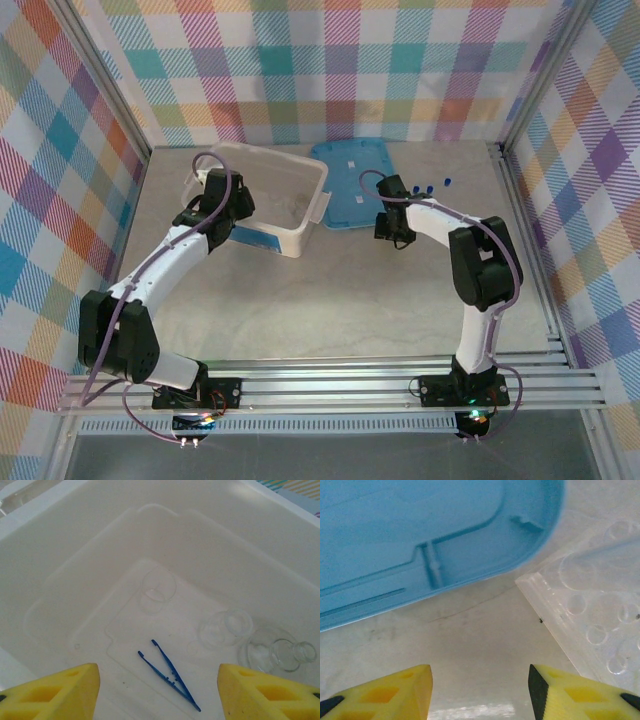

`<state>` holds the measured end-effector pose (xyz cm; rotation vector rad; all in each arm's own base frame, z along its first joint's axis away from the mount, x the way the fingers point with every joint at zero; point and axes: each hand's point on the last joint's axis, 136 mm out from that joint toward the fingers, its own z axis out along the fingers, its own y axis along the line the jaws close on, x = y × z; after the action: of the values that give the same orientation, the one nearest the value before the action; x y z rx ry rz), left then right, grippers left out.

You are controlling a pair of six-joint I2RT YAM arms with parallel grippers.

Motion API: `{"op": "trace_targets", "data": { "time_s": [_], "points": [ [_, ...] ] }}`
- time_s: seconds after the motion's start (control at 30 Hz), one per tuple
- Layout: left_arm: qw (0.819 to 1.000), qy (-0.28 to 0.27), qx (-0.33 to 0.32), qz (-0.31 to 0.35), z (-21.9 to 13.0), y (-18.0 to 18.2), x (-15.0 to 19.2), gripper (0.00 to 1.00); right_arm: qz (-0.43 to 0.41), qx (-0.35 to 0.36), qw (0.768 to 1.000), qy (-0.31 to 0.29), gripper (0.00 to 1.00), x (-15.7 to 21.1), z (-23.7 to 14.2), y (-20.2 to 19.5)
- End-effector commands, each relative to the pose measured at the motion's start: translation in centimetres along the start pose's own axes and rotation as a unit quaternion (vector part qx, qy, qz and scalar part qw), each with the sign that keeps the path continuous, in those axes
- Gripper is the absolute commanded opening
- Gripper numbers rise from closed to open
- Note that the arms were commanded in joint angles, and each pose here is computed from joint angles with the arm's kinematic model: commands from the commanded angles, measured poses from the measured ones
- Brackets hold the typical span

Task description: Organize the chemistry lab equipment

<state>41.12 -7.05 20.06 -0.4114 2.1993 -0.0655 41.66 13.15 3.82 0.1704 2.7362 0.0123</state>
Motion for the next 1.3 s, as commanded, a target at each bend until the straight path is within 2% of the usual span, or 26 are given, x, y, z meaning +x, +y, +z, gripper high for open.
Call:
{"op": "trace_targets", "data": {
  "time_s": [0.0, 0.63, 0.7, 0.83, 1.0, 1.1, 1.27],
  "points": [
    [0.996, 0.085, 0.007, 0.011, -0.3, -0.1, 5.4, 0.63, 0.004, 0.014, 1.0, -0.005, 0.56, -0.3, -1.2, -1.7],
    [0.994, 0.095, 0.044, 0.011, -3.1, -2.4, 7.7, 0.63, 0.058, 0.026, 0.998, -0.013, 0.6, -2.1, -1.8, -5.9],
    [0.994, 0.094, 0.047, 0.012, -3.3, -2.7, 7.8, 0.63, 0.063, -0.002, 0.998, -0.013, 0.6, -2.0, -2.1, -5.1],
    [0.994, 0.094, 0.049, 0.013, -3.5, -2.9, 8.0, 0.63, 0.083, -0.111, 0.99, -0.016, 0.65, -1.5, -4.5, -1.2],
    [0.994, 0.092, 0.053, 0.012, -3.8, -3.2, 7.9, 0.63, 0.099, -0.178, 0.979, -0.008, 0.69, -0.2, -7.0, 3.5],
    [0.995, 0.088, 0.056, 0.011, -4.1, -3.3, 7.6, 0.63, 0.156, -0.234, 0.959, 0.018, 0.69, 1.2, -7.3, 5.8],
    [0.994, 0.09, 0.061, 0.014, -4.4, -3.4, 8.0, 0.63, 0.27, -0.336, 0.901, 0.039, 0.68, 2.4, -7.0, 8.8]
  ]
}}
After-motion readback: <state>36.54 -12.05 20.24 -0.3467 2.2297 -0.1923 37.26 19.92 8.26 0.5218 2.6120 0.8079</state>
